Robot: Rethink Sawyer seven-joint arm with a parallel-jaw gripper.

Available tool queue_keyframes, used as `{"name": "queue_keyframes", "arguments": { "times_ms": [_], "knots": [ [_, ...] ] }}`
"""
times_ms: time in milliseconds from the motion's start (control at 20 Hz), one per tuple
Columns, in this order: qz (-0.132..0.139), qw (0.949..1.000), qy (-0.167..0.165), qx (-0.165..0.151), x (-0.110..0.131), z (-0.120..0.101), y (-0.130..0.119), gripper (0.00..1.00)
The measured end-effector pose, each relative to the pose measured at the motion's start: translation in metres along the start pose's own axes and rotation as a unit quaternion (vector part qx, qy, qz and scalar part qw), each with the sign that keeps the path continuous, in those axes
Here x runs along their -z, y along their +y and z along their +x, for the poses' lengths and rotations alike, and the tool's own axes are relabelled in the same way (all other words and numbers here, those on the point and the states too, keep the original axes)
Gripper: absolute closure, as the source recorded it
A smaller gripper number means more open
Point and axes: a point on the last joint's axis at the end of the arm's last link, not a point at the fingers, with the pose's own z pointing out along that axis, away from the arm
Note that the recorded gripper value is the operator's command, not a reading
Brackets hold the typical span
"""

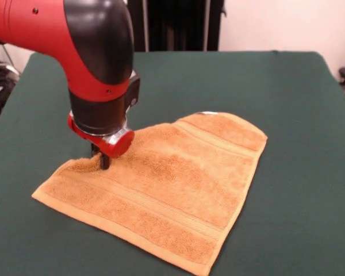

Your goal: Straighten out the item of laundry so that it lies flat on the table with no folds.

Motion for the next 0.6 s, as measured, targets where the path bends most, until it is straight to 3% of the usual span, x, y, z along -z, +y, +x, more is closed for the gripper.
{"name": "queue_keyframes", "arguments": {
  "times_ms": [200,600],
  "knots": [
    [0.025,0.9995,0.018,0.011,0.0,-0.005,0.007,1.0],
    [0.045,0.9984,0.013,0.031,-0.001,-0.004,0.014,1.0]
  ]
}}
